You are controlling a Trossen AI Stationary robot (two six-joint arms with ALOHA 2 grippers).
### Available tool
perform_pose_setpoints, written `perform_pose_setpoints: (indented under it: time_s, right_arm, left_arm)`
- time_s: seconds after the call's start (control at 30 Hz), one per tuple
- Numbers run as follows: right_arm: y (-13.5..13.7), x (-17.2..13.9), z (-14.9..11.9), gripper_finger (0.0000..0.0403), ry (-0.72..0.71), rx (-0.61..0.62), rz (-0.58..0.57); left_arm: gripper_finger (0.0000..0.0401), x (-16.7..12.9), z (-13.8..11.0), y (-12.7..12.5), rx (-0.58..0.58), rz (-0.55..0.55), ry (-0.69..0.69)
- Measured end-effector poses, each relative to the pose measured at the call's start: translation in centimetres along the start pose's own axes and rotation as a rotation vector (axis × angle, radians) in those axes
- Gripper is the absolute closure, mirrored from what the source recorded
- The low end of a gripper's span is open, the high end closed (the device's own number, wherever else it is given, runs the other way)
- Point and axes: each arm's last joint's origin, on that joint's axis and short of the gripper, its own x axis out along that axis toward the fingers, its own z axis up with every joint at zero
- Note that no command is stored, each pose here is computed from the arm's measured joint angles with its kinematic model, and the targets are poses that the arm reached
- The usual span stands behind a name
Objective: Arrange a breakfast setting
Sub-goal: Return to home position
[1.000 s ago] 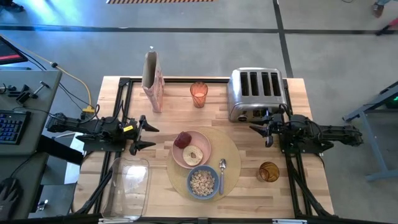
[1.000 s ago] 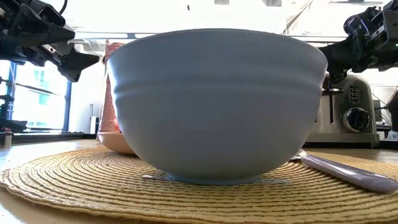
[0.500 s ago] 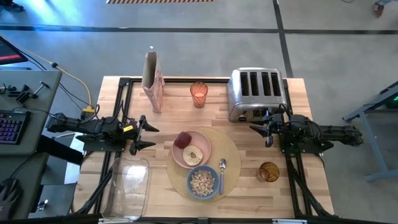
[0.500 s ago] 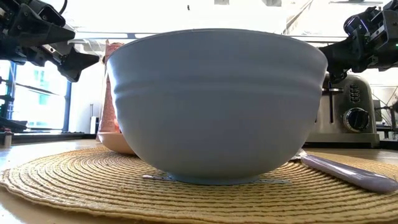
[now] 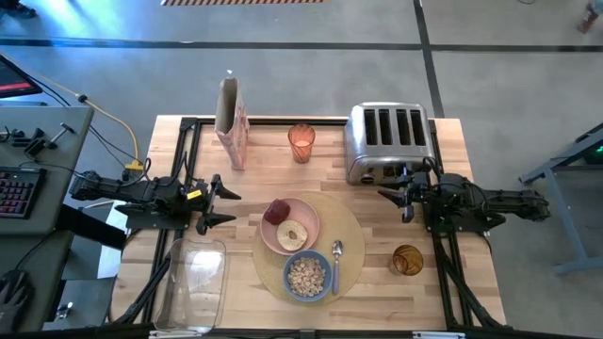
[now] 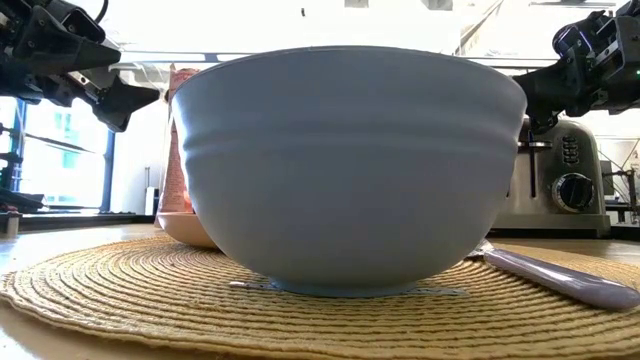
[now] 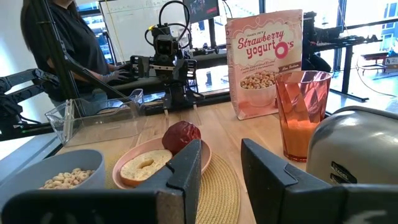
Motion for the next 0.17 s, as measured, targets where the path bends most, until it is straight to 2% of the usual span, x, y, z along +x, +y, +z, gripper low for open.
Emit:
perform_pose_setpoints:
  time_s: [0.17]
  right_arm:
    - [0.0,0.0,0.0,0.0304,0.0,0.0,0.0]
  left_arm:
    - [0.0091,0.0,0.0,0.0,0.0,0.0,0.0]
